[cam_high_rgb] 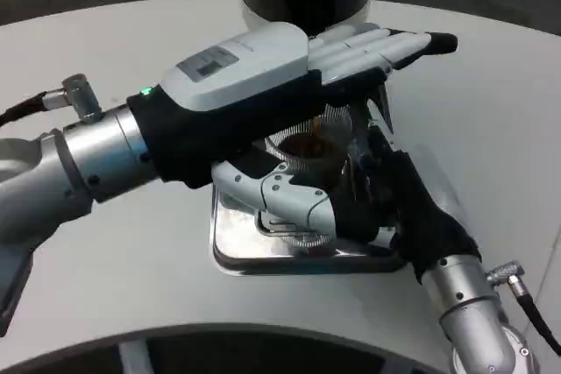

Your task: Grasp the cup under the faucet to collect the drink, then remove the cup.

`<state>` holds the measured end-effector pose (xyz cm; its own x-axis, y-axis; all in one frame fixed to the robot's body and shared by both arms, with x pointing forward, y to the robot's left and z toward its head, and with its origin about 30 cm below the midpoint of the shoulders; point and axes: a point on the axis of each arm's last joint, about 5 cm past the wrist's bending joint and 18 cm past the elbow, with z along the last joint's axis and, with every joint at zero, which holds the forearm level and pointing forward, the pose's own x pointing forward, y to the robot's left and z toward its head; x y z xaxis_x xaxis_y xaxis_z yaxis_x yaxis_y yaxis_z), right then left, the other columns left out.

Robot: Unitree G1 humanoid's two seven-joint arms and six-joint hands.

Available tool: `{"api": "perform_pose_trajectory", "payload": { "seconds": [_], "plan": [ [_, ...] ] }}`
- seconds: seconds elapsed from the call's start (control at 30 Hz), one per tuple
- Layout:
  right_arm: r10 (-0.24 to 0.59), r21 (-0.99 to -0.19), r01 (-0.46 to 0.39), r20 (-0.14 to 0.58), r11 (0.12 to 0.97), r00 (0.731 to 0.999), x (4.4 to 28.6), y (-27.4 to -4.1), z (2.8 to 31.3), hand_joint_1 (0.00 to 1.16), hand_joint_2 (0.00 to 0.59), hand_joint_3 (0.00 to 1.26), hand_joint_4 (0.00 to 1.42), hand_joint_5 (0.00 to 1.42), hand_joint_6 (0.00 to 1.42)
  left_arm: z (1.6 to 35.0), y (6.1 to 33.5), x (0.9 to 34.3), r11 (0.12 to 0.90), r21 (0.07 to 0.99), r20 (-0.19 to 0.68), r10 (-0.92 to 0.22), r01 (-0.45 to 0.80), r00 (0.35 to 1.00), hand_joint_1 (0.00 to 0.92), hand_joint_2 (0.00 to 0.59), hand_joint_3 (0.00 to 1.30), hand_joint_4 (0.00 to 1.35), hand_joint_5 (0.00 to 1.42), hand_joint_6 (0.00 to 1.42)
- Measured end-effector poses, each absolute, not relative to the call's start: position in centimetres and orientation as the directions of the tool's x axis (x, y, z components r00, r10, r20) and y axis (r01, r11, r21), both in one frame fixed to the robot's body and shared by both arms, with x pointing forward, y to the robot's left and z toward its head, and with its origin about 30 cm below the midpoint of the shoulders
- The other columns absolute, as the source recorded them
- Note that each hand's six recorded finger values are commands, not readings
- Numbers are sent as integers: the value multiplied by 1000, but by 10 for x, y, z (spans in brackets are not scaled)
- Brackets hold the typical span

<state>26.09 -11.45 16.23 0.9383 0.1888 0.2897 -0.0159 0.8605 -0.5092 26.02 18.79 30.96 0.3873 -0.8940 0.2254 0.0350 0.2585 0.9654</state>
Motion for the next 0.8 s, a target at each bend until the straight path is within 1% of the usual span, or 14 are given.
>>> {"api": "perform_pose_trajectory", "payload": {
  "seconds": [0.17,0.23,0.27,0.37,0.43,0.53,0.63,0.73,0.8],
  "plan": [
    [187,-500,-16,294,866,937,262,-111,162,714,178,0,0,0,136,310,188,260,263,964,230,-892,32,388,0,99,0,0,8,0],
    [188,-498,-17,295,867,937,262,-111,162,714,178,0,0,0,140,310,190,260,280,960,247,-885,26,393,0,109,0,0,1,0],
    [189,-498,-17,297,867,936,263,-110,162,714,178,0,0,0,140,309,192,259,295,955,263,-879,22,397,0,117,0,0,0,0],
    [194,-494,-19,305,870,932,264,-109,162,714,178,0,0,0,142,304,200,257,401,916,373,-834,-17,406,0,123,0,0,0,0],
    [193,-487,-18,312,873,930,264,-109,163,715,178,0,0,0,142,302,206,254,470,881,452,-801,-57,392,0,134,0,0,0,0],
    [193,-484,-19,313,875,930,265,-108,163,715,178,0,0,0,144,302,212,251,530,841,526,-758,-104,385,0,136,0,0,0,0],
    [195,-479,-23,313,878,930,267,-106,163,715,178,0,0,0,144,299,218,247,560,819,558,-729,-125,396,0,140,0,0,0,0],
    [195,-476,-24,313,879,929,269,-105,163,715,178,0,0,0,145,292,223,242,567,815,560,-716,-122,417,0,146,0,0,2,0],
    [195,-472,-26,314,881,929,270,-103,163,715,178,0,0,0,145,285,230,235,586,802,570,-690,-117,445,0,148,0,0,4,0]
  ]
}}
